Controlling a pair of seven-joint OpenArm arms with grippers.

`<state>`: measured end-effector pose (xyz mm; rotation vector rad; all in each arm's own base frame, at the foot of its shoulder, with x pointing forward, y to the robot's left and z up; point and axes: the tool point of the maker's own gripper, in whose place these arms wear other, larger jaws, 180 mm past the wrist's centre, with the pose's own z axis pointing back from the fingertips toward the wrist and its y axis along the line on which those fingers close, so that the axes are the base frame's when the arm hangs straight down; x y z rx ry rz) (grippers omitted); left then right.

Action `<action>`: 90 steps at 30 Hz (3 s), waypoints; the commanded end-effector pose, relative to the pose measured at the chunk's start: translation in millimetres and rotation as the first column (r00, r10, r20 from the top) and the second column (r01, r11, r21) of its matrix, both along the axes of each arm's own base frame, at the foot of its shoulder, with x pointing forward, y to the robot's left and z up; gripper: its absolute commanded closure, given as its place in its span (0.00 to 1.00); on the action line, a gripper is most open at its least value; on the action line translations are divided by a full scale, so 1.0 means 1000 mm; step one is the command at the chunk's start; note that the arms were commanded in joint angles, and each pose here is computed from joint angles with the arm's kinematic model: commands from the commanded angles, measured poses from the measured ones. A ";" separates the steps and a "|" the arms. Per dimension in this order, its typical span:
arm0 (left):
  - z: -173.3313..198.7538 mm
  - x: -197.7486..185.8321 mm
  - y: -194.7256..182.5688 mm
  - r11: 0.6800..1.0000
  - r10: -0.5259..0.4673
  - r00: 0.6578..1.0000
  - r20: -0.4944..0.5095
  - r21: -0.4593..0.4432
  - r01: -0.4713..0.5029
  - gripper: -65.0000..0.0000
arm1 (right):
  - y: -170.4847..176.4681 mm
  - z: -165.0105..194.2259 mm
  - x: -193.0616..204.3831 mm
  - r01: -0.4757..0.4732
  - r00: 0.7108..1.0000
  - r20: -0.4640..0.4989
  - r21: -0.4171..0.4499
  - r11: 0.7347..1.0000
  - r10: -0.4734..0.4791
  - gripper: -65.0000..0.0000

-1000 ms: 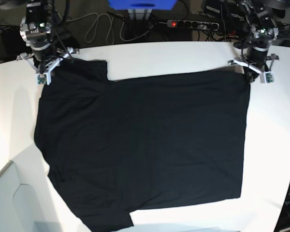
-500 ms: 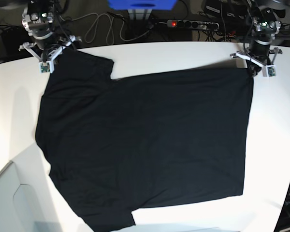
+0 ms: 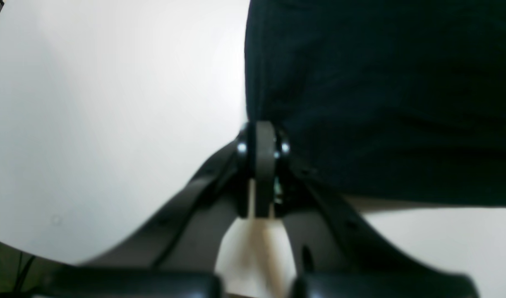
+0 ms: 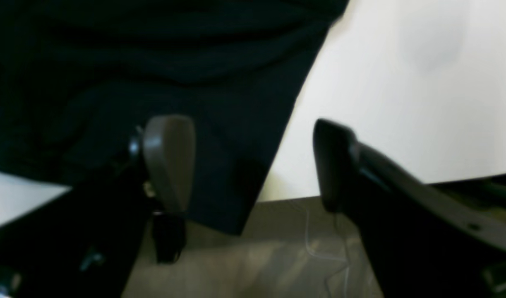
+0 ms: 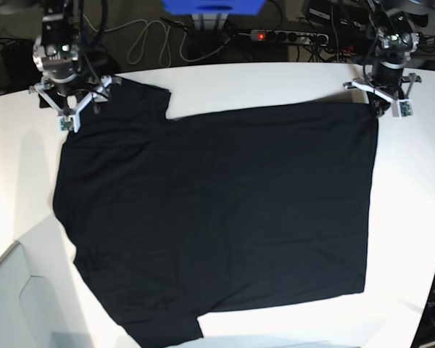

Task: Fold the T-shirt properly
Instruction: 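Lift the shoulder edge with both grippers and pull it taut, then carry the shoulder edge with both grippers over the shirt toward the hem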

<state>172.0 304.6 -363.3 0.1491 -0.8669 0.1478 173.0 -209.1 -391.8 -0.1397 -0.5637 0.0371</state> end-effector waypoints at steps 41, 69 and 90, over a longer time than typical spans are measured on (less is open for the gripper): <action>0.012 -0.001 0.005 1.000 0.000 0.999 0.032 0.023 -0.001 1.00 | 0.016 0.031 -0.008 -0.215 0.975 0.045 -0.027 0.976 0.216 1.00; 0.032 -0.031 0.015 0.996 0.033 0.999 0.015 0.084 -0.035 1.00 | -0.003 0.033 -0.045 -0.190 0.979 0.064 -0.050 0.981 0.193 1.00; 0.047 0.066 0.025 0.995 0.101 0.983 0.156 -0.015 -0.100 1.00 | 0.013 0.092 0.107 -0.192 0.925 0.317 -0.085 0.978 0.209 1.00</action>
